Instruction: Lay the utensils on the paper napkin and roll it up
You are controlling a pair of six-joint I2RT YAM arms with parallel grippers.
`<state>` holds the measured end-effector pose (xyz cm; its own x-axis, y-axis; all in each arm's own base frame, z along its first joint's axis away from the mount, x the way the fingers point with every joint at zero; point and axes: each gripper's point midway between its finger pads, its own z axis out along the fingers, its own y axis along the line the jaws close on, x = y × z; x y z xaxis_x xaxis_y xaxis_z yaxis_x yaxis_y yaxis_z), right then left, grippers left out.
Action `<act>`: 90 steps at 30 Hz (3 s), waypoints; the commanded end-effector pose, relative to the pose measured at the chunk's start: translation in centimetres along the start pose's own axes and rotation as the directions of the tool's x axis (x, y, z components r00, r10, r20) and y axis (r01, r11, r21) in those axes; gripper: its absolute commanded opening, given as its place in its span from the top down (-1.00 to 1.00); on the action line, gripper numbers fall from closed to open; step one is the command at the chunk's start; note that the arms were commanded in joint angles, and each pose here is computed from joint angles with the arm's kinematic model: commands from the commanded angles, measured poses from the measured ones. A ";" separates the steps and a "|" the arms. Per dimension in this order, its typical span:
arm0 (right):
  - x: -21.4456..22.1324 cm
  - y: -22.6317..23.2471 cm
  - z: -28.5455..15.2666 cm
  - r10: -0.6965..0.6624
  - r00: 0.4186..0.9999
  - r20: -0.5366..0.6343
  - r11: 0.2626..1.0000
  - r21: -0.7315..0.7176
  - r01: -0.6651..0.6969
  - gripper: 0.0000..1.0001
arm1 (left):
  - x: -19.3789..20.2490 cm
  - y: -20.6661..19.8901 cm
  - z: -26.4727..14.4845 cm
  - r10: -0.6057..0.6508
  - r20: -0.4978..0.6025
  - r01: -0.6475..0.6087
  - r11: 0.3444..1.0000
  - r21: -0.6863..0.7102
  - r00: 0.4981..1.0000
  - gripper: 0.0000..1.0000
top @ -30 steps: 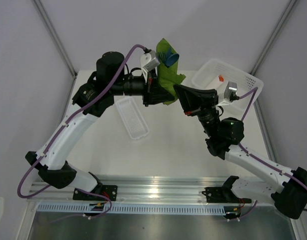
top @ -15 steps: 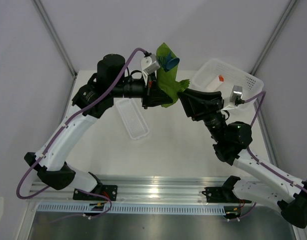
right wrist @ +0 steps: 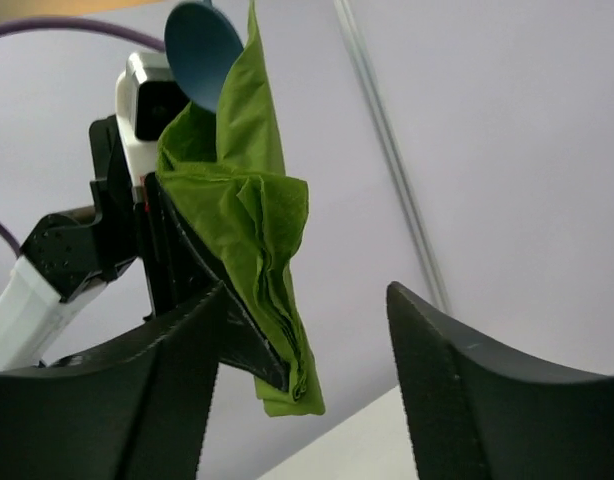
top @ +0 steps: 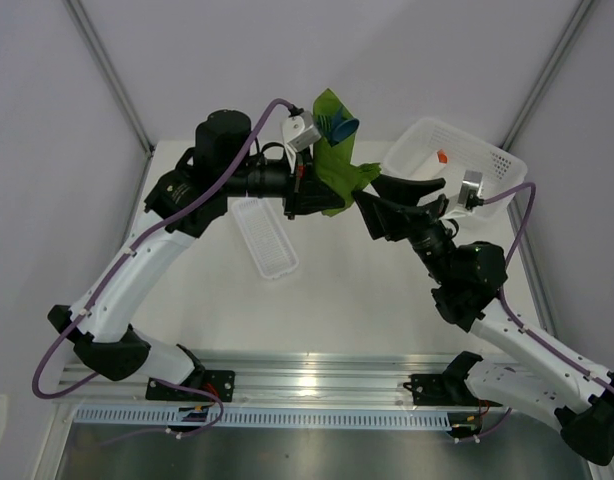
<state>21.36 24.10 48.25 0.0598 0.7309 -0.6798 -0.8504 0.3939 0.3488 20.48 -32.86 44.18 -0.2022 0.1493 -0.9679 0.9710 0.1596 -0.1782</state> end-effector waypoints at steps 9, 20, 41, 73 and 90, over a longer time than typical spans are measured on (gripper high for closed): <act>0.7 1.8 0.1 -0.186 0.976 -0.117 0.966 -0.202 0.159 -0.67 | -0.4 -1.0 -1.2 0.071 0.018 -0.071 0.997 0.007 0.997 0.99; -0.7 3.8 1.6 -0.180 0.981 -0.078 0.944 -0.293 0.150 0.02 | 0.2 -1.1 -1.2 0.074 0.005 -0.074 0.997 0.015 0.997 0.99; -1.2 -3.0 2.8 -0.108 0.989 -0.098 0.994 0.024 0.111 0.12 | 1.3 -1.3 -1.6 0.097 -0.026 -0.096 0.995 0.023 0.995 0.99; 2.2 1.8 4.2 -0.133 0.959 -0.251 0.985 -0.143 0.099 0.49 | 1.8 5.6 -2.1 0.050 -0.070 -0.071 0.936 -0.343 0.996 0.99; 2.6 -0.8 4.5 -0.100 0.961 -0.258 0.993 -0.087 0.079 0.39 | 2.4 2.9 -2.0 0.083 -0.075 -0.096 0.974 -0.204 0.994 0.99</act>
<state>24.78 29.28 46.85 -0.0410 0.4710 -0.8812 -0.8819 0.3976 0.2535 24.72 -30.24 40.17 -0.1842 0.2551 -0.9492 0.9050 0.4207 -0.0625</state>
